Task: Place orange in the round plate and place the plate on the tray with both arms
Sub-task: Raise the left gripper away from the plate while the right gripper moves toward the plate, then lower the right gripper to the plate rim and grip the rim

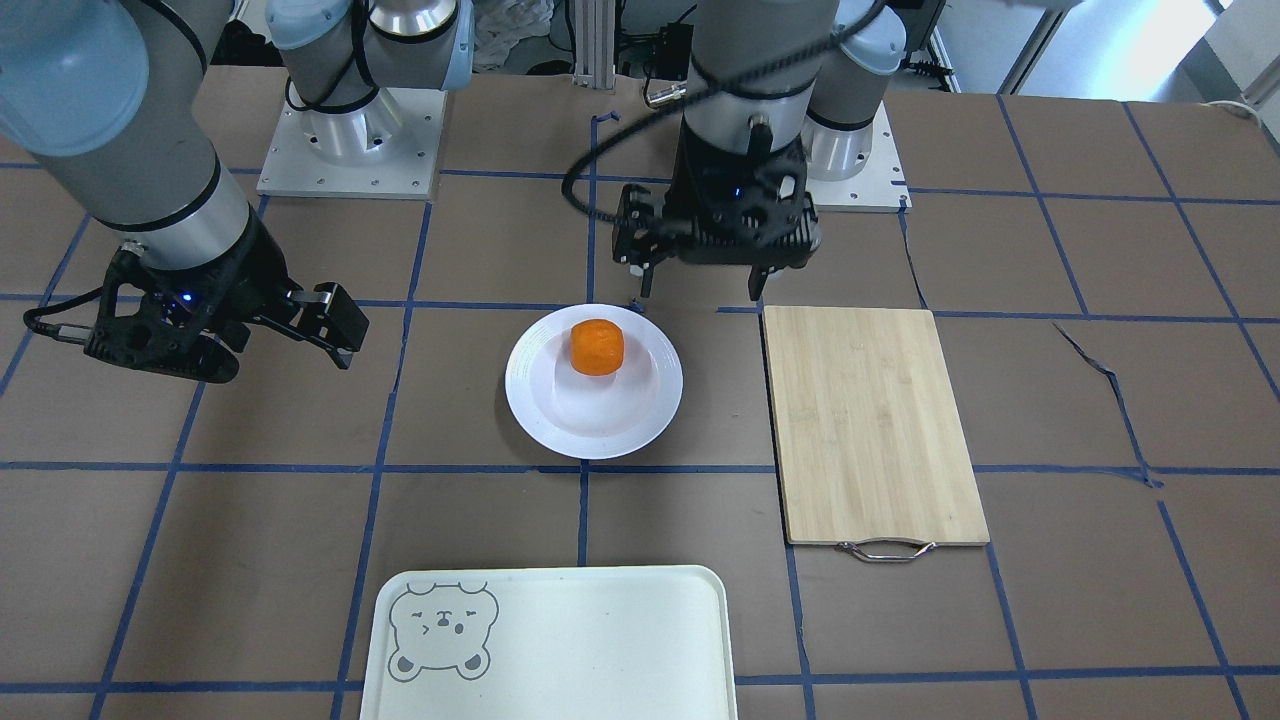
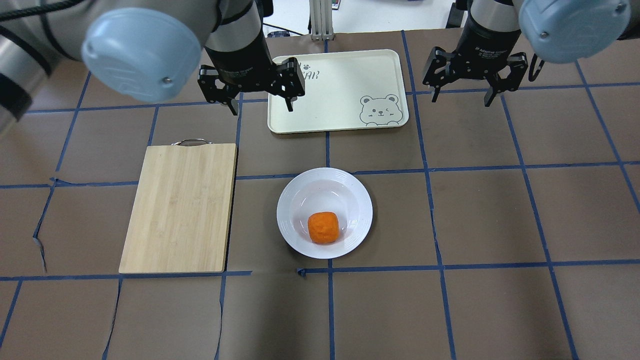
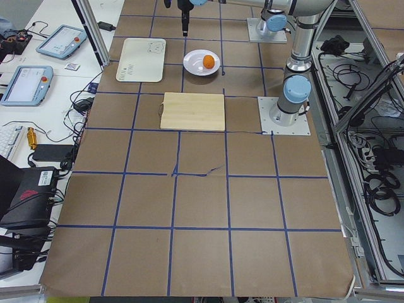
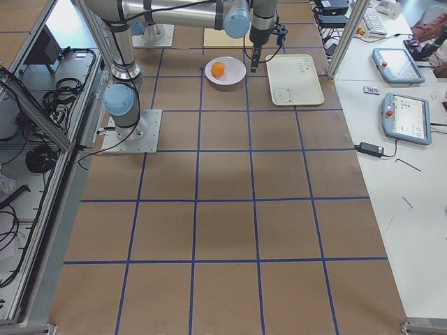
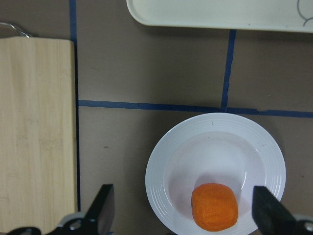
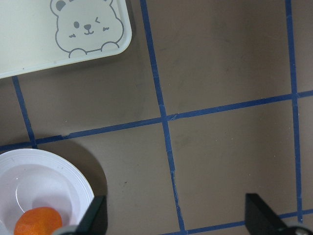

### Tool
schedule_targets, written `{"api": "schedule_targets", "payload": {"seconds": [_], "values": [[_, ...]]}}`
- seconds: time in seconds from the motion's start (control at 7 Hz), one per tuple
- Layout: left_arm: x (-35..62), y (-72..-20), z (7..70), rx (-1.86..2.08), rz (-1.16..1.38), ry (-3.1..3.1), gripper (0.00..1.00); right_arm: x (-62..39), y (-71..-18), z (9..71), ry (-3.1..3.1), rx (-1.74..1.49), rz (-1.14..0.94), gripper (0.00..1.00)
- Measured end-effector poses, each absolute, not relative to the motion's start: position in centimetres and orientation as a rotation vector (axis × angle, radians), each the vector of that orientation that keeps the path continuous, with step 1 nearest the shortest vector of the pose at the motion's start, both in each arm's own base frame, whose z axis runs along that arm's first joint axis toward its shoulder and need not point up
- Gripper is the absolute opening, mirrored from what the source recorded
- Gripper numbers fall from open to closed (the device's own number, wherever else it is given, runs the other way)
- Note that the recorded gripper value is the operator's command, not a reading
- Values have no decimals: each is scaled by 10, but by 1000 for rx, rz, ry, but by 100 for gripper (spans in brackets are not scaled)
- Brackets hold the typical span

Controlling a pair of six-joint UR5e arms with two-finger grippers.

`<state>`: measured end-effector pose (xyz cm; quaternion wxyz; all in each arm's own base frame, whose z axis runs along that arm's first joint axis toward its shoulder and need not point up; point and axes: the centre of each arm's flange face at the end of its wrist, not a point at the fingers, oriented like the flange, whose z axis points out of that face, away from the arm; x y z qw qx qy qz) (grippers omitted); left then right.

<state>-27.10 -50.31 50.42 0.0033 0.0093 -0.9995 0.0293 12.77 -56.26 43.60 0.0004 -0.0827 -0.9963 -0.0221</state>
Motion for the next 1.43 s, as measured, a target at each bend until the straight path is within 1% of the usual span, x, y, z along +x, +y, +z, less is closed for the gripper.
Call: {"api": "schedule_targets", "payload": {"seconds": [0.14, 0.43, 0.57, 0.86, 1.0, 1.43], "values": [[-265, -489, 528, 12, 148, -3129, 100, 130, -568, 420, -3143, -256, -89, 100], [-242, -476, 533, -59, 176, -3187, 100, 141, -582, 375, -3253, -252, -107, 100], [-222, -478, 536, -40, 189, -3204, 100, 146, -584, 354, -3297, -234, -139, 100], [-178, -500, 548, 63, 215, -3208, 100, 157, -578, 317, -3406, -184, -182, 100], [-171, -511, 552, 82, 208, -3204, 98, 163, -572, 297, -3476, -177, -163, 100], [-169, -523, 552, 81, 198, -3187, 100, 178, -535, 227, -3623, -150, -61, 100]]}}
